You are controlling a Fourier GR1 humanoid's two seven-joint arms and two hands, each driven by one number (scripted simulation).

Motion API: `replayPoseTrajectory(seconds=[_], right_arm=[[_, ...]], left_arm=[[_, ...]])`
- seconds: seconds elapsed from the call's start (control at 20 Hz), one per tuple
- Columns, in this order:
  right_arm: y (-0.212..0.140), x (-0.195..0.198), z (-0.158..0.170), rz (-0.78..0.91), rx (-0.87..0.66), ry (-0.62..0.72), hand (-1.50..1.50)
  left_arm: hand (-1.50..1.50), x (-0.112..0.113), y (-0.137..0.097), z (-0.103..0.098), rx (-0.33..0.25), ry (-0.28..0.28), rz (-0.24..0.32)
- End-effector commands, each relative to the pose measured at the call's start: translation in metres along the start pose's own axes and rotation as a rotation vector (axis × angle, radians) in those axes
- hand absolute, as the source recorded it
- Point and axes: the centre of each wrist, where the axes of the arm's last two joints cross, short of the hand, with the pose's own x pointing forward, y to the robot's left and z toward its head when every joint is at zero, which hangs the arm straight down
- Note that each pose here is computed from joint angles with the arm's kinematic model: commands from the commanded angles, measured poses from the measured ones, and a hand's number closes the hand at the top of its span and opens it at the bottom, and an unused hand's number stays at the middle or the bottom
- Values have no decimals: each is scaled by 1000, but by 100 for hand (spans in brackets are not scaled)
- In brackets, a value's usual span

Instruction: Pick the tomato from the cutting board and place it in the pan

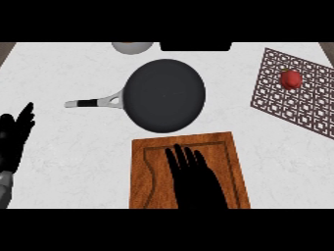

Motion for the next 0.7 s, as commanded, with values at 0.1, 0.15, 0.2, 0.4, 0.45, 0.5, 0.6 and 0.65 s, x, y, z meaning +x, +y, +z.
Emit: replayPoseTrajectory(seconds=[0.1,0.15,0.2,0.4,0.45,0.5,0.6,0.65], right_arm=[[-5,-5,0,37,12,94,-150],[-7,10,-7,52,7,88,-150],[16,2,-18,37,10,96,-150],[17,7,-19,15,24,94,-150],[18,13,-25,36,24,90,-150],[9,16,-5,34,10,87,-150],[23,11,-18,40,50,118,-150],[18,-2,-34,37,59,121,-150]], left_arm=[[0,4,11,11,2,11,5],[0,-11,-8,-3,7,10,0],[0,-1,-7,-4,13,-6,13],[0,11,2,-2,4,-1,-3],[0,8,10,-2,-8,8,2],[0,2,-1,-10,1,7,2],[0,5,-9,3,-8,-9,11],[0,7,7,-13,2,2,-3]])
